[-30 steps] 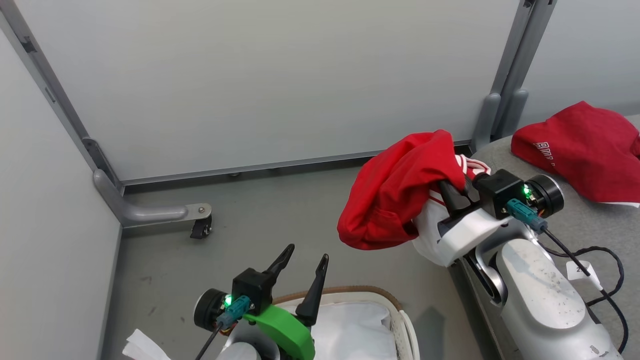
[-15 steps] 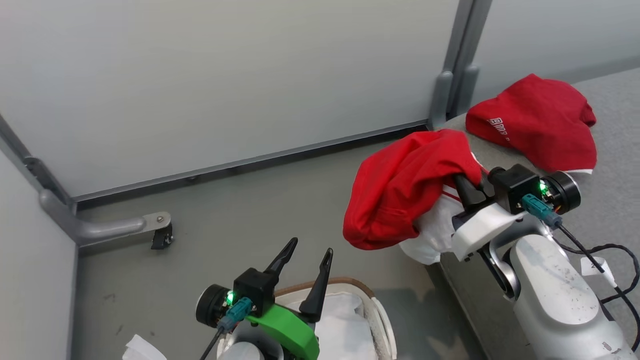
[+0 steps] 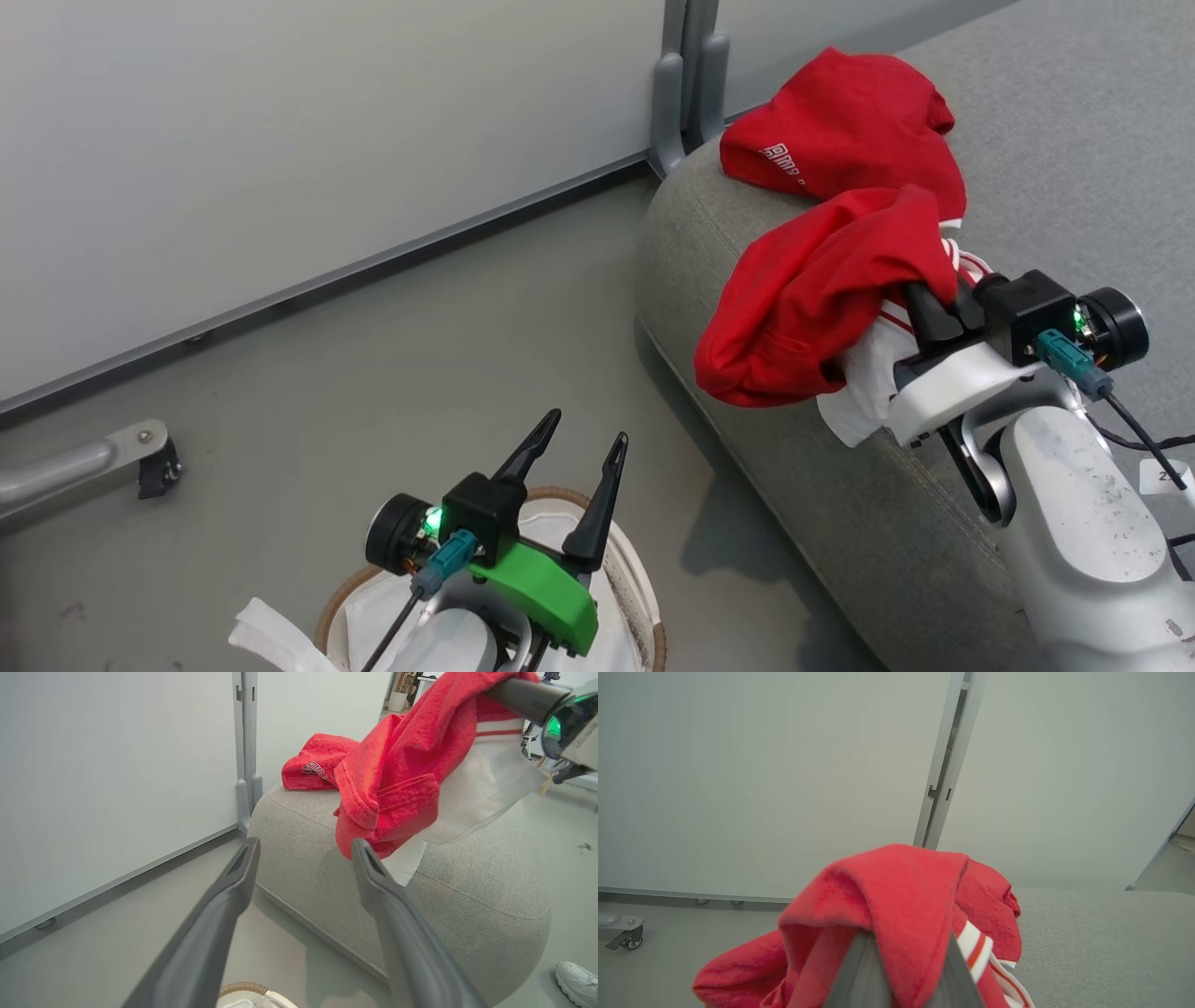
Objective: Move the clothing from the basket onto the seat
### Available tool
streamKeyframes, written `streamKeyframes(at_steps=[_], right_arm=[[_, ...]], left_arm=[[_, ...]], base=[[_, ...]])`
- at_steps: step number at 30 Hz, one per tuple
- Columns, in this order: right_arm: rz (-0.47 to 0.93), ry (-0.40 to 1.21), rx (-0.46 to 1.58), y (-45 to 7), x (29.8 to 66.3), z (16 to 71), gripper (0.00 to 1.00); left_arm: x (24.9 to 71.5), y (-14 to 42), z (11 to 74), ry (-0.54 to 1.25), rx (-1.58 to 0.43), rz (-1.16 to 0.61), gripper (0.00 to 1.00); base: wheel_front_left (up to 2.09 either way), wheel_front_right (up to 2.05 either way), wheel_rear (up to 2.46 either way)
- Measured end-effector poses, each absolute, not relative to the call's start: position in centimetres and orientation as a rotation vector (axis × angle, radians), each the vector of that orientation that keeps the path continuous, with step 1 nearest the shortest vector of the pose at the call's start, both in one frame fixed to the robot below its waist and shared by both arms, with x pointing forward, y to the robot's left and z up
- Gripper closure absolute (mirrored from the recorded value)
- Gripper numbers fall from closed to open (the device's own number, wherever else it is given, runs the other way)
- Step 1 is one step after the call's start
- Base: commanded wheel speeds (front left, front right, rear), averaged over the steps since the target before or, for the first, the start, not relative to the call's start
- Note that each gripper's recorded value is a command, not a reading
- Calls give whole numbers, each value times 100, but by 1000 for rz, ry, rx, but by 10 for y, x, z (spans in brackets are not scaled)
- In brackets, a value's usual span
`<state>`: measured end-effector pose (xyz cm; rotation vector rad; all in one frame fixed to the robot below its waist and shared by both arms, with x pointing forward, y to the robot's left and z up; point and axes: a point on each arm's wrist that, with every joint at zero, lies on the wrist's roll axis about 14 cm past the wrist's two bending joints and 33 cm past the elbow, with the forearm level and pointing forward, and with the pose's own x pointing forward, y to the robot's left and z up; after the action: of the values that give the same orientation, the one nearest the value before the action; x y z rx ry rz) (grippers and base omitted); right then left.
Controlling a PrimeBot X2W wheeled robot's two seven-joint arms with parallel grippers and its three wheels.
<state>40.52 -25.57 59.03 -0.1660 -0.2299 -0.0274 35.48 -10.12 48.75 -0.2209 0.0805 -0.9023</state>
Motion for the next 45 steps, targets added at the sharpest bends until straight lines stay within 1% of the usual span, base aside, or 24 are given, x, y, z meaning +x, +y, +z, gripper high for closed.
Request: streamKeyframes(at_steps=[7,11,14,18,22,28,31,36,39,43,45], right_arm=[[-92,-183,-169,-279,407,575,100],[-108,-198,-207,-292,422,586,100],[-118,-231,-264,-304,438,606,100],[-141,-321,-333,-322,466,651,100],[-184,-363,-400,-349,489,683,100],[-265,-353,-465,-391,523,700,100],[-301,-299,-470,-409,539,682,100],[-315,-143,-449,-421,564,613,100],[-302,-64,-447,-417,575,572,100],[-267,50,-394,-400,581,505,100],[-254,81,-377,-393,583,486,100]], left_arm=[[359,-117,472,118,-232,-955,0],[365,-119,464,135,-238,-958,0],[372,-118,457,145,-243,-950,0],[385,-115,449,153,-251,-935,0],[398,-112,437,163,-247,-925,0],[419,-104,417,178,-249,-901,0],[428,-101,407,186,-257,-891,0],[441,-94,386,213,-271,-861,0],[444,-88,372,239,-277,-839,0],[443,-85,356,274,-287,-828,0],[442,-83,349,290,-288,-823,0]], base=[[0,0,0],[0,0,0],[0,0,0],[0,0,0],[0,0,0],[0,0,0],[0,0,0],[0,0,0],[0,0,0],[0,0,0],[0,0,0]])
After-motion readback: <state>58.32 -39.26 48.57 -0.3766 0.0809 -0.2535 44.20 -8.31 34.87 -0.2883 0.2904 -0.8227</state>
